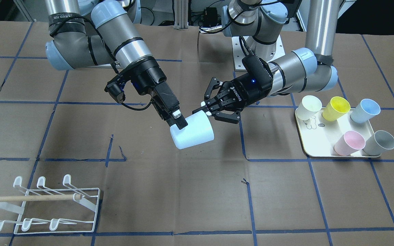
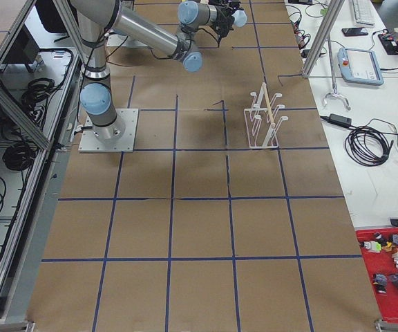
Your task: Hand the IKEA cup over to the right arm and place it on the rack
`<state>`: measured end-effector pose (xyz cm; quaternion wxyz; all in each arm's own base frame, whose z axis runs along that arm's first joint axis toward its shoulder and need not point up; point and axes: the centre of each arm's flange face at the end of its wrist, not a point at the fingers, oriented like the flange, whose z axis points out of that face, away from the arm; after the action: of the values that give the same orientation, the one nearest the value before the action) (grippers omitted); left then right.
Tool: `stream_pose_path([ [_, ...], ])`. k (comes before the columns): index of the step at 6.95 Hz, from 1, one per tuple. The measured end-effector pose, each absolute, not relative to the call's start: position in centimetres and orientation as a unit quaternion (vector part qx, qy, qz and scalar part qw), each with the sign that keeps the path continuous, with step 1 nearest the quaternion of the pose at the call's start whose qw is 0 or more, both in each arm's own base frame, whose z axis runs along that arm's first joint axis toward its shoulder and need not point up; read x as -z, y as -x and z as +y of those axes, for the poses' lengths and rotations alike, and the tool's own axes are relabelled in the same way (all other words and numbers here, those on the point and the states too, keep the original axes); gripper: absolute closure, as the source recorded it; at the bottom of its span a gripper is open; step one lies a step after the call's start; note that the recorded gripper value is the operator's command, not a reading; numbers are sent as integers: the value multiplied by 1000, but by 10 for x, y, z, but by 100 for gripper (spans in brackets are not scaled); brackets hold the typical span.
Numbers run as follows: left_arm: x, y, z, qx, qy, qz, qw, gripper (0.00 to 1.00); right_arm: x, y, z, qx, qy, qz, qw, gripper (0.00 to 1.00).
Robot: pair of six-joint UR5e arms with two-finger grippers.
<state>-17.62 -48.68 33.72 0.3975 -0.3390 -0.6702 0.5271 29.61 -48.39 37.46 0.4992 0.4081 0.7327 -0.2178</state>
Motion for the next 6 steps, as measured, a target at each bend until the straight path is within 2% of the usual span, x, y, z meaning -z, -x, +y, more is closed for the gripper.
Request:
stream_pose_path([
  [3, -338, 176, -487, -526, 337, -671, 399, 92, -371, -308, -498, 216, -402, 735, 502, 4],
  [4, -338, 176, -487, -526, 336, -671, 399, 92, -370, -309, -500, 216, -402, 735, 502, 11],
  [5, -338, 176, -487, -526, 336, -671, 399, 91, -369, -310, -500, 216, -402, 735, 501, 34],
  [6, -339, 176, -487, -526, 336, -671, 400, 91, -369, -310, -500, 214, -401, 736, 501, 44],
])
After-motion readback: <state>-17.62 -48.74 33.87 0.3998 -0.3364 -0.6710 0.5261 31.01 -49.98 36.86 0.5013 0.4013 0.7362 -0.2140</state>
